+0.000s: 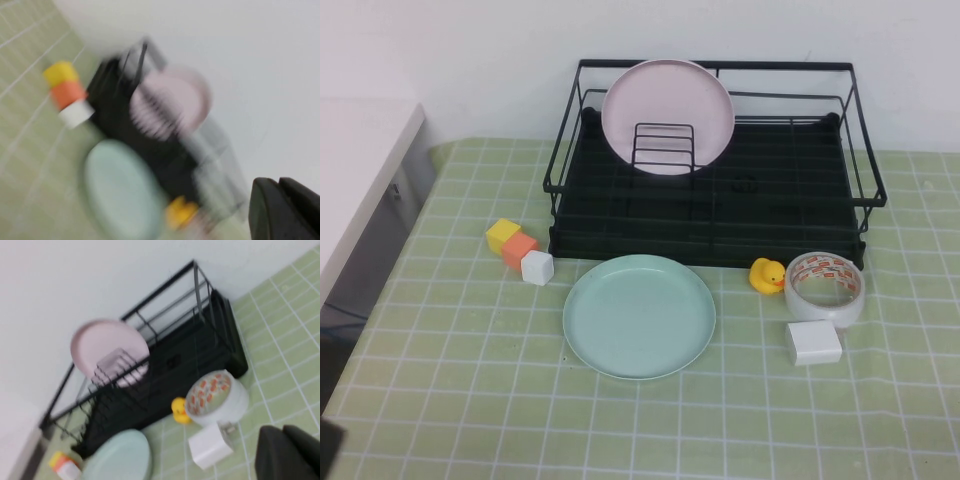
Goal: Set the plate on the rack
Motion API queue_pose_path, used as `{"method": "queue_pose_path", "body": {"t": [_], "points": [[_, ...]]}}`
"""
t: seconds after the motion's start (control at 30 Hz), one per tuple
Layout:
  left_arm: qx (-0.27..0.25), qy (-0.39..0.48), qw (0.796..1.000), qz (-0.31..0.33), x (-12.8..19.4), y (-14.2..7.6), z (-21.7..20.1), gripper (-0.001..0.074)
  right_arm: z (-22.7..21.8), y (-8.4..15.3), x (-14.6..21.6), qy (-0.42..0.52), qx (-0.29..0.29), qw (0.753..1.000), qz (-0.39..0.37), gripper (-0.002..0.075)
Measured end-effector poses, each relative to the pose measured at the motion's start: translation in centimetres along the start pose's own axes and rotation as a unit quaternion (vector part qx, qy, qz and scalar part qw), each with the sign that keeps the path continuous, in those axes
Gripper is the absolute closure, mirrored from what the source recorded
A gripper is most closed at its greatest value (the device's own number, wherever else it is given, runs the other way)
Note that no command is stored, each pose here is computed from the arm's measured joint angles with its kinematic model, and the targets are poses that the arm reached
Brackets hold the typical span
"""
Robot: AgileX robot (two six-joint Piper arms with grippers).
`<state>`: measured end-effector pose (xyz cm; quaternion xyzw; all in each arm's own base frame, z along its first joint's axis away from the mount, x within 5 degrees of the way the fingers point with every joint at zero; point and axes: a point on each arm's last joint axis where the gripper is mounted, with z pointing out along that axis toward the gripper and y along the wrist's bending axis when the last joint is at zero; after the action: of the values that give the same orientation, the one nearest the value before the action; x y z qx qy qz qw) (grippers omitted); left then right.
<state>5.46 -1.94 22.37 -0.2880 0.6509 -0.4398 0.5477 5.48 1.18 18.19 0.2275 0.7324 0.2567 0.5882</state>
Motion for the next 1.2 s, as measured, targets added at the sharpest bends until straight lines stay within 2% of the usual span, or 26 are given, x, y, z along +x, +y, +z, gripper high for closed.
{"method": "queue_pose_path", "body": {"t": [0.1,0.2,0.27,0.37,0.53,0.6,0.7,0.8,0.87,0.97,1.03,1.2], "points": [[-0.054,0.088,0.988,0.113,-0.4,-2.1,1.2,0.0736,0.0,0.0,0.3,0.016,0.001,1.000,-0.021,0.0728],[-0.103,0.156,0.960,0.209,-1.6,-4.0,3.2,0.0736,0.0,0.0,0.4,0.023,0.000,0.999,-0.031,0.0728],[-0.119,0.182,0.941,0.258,-2.8,-5.6,5.0,0.0736,0.0,0.0,0.5,0.028,-0.001,0.999,-0.032,0.0728],[-0.124,0.202,0.920,0.311,-4.4,-7.8,8.1,0.0736,0.0,0.0,0.7,0.037,-0.001,0.999,-0.032,0.0728],[-0.141,0.251,0.899,0.330,-6.2,-9.7,13.8,0.0720,0.0,0.0,0.8,0.046,-0.002,0.998,-0.029,0.0728],[-0.155,0.288,0.888,0.324,-6.3,-9.6,16.1,0.0687,0.0,0.0,0.9,0.047,-0.002,0.998,-0.029,0.0728],[-0.173,0.351,0.861,0.325,-5.5,-8.8,20.1,0.0579,0.0,0.1,0.9,0.048,-0.005,0.998,-0.036,0.0728],[-0.176,0.405,0.828,0.345,-3.4,-8.0,23.6,0.0454,0.0,0.2,0.9,0.049,-0.011,0.998,-0.038,0.0728],[-0.176,0.441,0.805,0.357,-1.3,-7.2,25.9,0.0397,0.0,0.2,0.9,0.049,-0.015,0.998,-0.041,0.0728],[-0.177,0.482,0.774,0.371,1.9,-5.7,28.8,0.0366,-0.1,0.4,0.9,0.048,-0.022,0.997,-0.050,0.0728],[-0.184,0.497,0.762,0.372,3.7,-4.7,30.6,0.0358,-0.1,0.4,0.9,0.049,-0.026,0.997,-0.053,0.0728],[-0.214,0.518,0.750,0.352,6.9,-1.1,34.4,0.0355,-0.1,0.5,0.9,0.050,-0.030,0.997,-0.051,0.0728]]}}
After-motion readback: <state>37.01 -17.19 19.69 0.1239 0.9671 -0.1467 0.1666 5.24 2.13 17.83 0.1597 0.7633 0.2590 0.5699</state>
